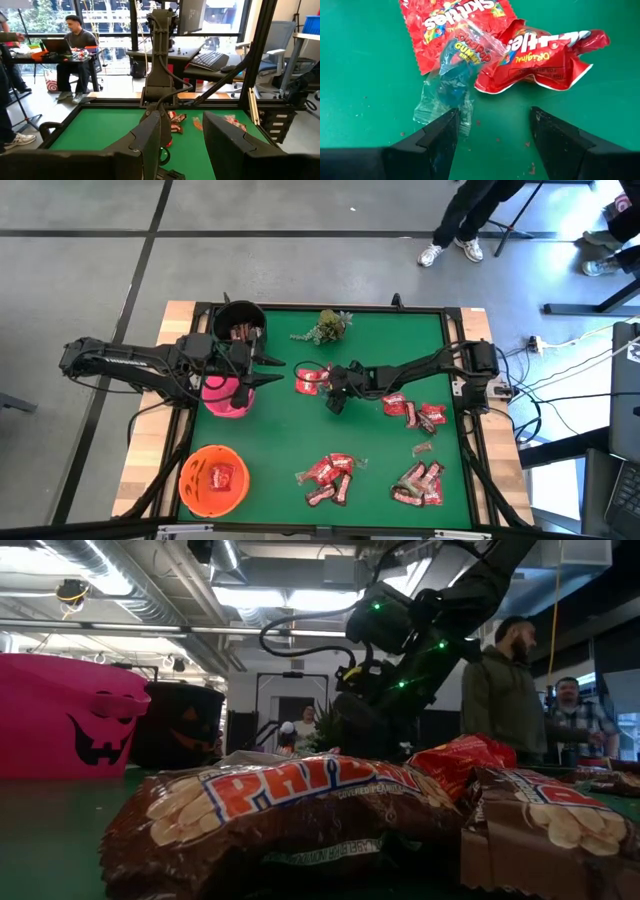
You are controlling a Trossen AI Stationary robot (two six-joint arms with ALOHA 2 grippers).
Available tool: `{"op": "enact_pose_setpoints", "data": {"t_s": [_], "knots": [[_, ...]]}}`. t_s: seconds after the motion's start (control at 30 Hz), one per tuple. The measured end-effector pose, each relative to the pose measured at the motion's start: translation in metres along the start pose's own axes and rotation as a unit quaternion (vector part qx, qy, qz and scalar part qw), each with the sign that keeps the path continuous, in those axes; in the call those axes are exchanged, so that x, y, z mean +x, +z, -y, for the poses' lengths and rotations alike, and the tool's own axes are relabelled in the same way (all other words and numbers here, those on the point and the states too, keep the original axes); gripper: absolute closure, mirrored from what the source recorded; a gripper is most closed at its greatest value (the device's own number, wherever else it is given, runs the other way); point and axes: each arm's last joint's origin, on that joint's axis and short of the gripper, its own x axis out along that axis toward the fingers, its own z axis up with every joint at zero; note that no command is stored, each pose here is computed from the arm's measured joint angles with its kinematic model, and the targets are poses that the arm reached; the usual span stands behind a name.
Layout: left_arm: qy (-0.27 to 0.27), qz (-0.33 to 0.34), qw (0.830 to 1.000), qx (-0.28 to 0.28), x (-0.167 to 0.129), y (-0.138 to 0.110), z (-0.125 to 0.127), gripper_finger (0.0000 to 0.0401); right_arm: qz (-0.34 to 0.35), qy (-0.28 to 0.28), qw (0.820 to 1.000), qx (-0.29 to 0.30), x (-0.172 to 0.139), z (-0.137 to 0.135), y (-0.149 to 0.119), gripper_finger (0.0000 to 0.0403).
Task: Sort candy
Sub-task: Put the blue gummy into the pink bucket
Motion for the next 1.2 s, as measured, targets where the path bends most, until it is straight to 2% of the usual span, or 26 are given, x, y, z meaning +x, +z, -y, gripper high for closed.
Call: {"op": "enact_pose_setpoints", "data": {"t_s": [0.13,0.23,0.4,0.67,0.77,1.03,1.2], "knots": [[0.000,-0.004,1.000,0.004,0.000,-0.001,0.000,0.0265,-0.005,0.006,1.000,-0.001,0.000,0.000,-0.001,0.0168],[0.000,-0.004,1.000,0.004,0.000,-0.001,0.000,0.0265,-0.007,0.005,1.000,-0.001,0.000,0.000,-0.001,0.0192],[0.000,-0.005,1.000,0.004,0.000,-0.001,0.000,0.0265,-0.009,0.005,1.000,-0.001,0.000,0.000,-0.001,0.0262],[0.000,-0.006,1.000,0.003,0.000,-0.001,0.000,0.0265,-0.025,0.050,0.998,-0.004,-0.007,-0.002,0.000,0.0391],[0.001,-0.012,1.000,0.001,0.000,-0.002,0.000,0.0265,-0.029,0.064,0.997,-0.013,-0.021,-0.009,0.000,0.0392],[0.001,-0.058,0.998,0.009,-0.001,-0.011,0.000,0.0265,0.043,0.066,0.996,-0.033,-0.074,-0.028,0.011,0.0401],[0.002,-0.061,0.998,0.004,-0.001,-0.012,0.000,0.0265,0.070,0.064,0.995,-0.034,-0.079,-0.034,0.013,0.0387]]}}
